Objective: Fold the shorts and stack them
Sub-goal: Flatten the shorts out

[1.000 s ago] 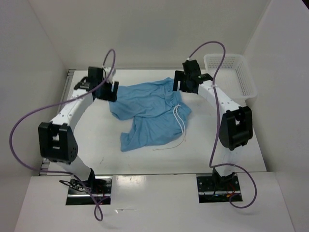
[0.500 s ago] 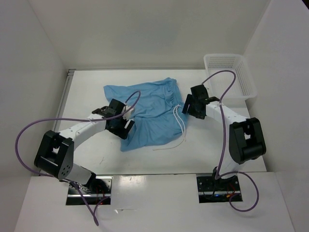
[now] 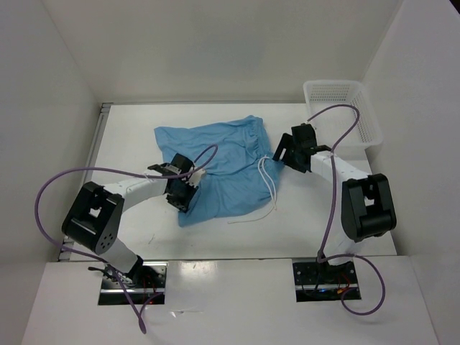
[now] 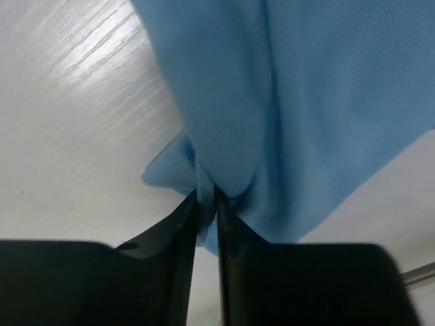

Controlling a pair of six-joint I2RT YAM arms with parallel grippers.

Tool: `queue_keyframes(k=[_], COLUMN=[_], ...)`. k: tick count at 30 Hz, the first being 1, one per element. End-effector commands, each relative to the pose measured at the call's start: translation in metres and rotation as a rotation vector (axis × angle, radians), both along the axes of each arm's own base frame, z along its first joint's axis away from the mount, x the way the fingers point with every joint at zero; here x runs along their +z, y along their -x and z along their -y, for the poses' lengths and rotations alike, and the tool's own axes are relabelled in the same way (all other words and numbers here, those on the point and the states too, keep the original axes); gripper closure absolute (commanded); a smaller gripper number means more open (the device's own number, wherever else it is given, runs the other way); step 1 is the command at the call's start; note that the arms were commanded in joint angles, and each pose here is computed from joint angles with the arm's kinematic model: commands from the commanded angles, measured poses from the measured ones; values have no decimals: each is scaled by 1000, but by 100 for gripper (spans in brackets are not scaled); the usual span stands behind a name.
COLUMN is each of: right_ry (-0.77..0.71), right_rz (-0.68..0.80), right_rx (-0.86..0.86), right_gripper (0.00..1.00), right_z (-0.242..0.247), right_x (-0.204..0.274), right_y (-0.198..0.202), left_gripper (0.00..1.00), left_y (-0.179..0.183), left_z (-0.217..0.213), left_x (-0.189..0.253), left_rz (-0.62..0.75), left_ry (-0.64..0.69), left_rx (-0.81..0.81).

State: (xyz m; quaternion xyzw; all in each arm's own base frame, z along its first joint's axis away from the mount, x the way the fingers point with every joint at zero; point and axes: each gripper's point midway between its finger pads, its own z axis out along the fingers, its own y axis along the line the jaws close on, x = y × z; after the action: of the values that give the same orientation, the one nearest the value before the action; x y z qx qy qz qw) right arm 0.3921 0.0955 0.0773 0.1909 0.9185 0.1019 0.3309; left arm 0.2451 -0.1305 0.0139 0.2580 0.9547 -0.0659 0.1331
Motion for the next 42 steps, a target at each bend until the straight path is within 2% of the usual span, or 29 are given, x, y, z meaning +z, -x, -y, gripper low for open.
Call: queue_keyframes(k=[1, 3, 4, 7, 8, 9, 11, 12, 15, 18, 22, 24, 26, 27, 28, 30, 32, 33, 34, 35, 37, 40, 42], right_ry=[-43, -60, -67, -72, -79, -79, -86, -74, -43, -26, -29, -50, -79, -90, -96, -100, -105, -120, -136, -141, -157, -175, -175], right_rz=[39, 17, 14, -1, -2, -2, -4, 3, -3, -2, 48, 118, 108, 157, 120, 167, 140, 125, 109, 99, 89, 135, 119], right_rx=[31, 49, 55, 62, 68, 68, 74, 75, 62, 81, 131, 169, 217, 225, 233, 235, 226, 222, 217, 210, 192, 172, 183], right_gripper=[15, 16, 16, 25, 32, 46, 63, 79, 100, 100, 100, 100, 100, 100, 100, 100, 100, 100, 100, 100, 97, 97, 100], right_z=[-8, -13, -15, -17, -18, -18, -20, -18, -9, -6, -7, -15, -27, -32, -37, -43, -50, -54, -58, -62, -66, -65, -71], right_x=[-3, -15, -15, -23, -23, -23, -23, -17, -6, 11, 61, 95, 100, 121, 106, 118, 100, 95, 89, 79, 74, 90, 91], right_y=[-12, -13, -15, -15, -15, -15, -14, -12, 0, 13, 23, 9, -4, -20, -31, -62, -94, -103, -111, -129, -141, -163, -157], left_gripper=[80, 99, 100, 100, 100, 100, 100, 100, 100, 100, 100, 100, 100, 100, 100, 100, 100, 100, 100, 100, 100, 100, 100], left_y=[4, -3, -2, -14, -16, -24, -40, -44, -63, -89, -153, -180, -207, -217, -226, -257, -275, -284, -304, -313, -329, -336, -337], left_z=[14, 18, 20, 26, 25, 20, 19, 21, 9, -6, -33, -48, -57, -58, -59, -63, -77, -79, -74, -80, -79, -81, -86], left_x=[4, 7, 7, 23, 30, 38, 64, 76, 109, 144, 183, 174, 177, 162, 157, 146, 137, 114, 134, 122, 139, 143, 143], left_rz=[-43, -18, -23, 21, 31, 49, 94, 117, 196, 301, 466, 470, 554, 545, 551, 536, 488, 433, 486, 474, 526, 527, 520], left_ry=[51, 63, 74, 95, 90, 97, 115, 126, 141, 159, 193, 166, 123, 106, 96, 77, 78, 69, 101, 95, 109, 124, 120], left_rx=[-36, -37, -41, -43, -40, -16, 7, 6, 55, 117, 219, 267, 306, 314, 322, 339, 364, 368, 359, 370, 370, 370, 379])
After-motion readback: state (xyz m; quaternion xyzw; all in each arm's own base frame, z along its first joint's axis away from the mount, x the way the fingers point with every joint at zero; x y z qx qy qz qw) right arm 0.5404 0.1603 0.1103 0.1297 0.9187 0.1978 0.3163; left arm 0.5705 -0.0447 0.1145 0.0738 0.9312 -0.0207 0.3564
